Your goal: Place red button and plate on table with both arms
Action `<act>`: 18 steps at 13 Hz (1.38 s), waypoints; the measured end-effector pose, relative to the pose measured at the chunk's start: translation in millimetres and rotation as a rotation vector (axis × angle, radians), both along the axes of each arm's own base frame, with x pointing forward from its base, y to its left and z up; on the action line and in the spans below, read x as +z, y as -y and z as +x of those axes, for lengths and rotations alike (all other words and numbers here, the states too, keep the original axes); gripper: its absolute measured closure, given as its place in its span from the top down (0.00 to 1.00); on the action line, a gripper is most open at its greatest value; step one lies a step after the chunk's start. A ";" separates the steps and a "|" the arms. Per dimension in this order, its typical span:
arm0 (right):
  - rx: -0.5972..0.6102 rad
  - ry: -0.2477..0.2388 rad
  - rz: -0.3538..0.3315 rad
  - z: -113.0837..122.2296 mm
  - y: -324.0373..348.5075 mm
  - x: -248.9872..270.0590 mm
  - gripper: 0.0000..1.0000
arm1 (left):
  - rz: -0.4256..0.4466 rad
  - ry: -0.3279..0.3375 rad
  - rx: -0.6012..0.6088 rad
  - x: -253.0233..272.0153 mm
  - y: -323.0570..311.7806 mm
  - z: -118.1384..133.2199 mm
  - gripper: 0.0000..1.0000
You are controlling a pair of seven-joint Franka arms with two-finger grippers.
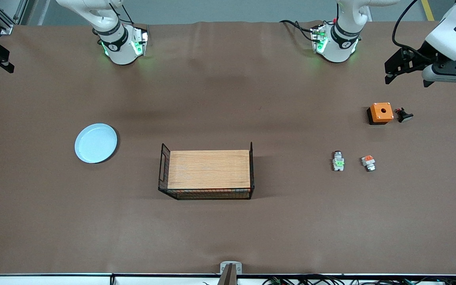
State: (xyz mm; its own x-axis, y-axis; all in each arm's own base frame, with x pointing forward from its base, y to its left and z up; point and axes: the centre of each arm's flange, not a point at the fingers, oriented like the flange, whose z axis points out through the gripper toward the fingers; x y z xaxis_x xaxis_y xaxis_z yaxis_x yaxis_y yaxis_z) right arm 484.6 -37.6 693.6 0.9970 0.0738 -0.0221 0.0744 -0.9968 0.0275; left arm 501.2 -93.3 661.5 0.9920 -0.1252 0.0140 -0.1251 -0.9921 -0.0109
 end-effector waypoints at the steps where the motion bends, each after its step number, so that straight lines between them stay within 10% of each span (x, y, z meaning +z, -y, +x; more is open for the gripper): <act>1: 0.001 0.000 0.000 0.0 -0.5 0.0 1.00 | 0.000 0.000 0.000 -0.1 0.0 0.0 1.00; 18: 0.024 -0.018 0.001 9.9 -11.8 -9.4 1.00 | 0.000 0.000 0.000 -0.4 0.2 0.0 1.00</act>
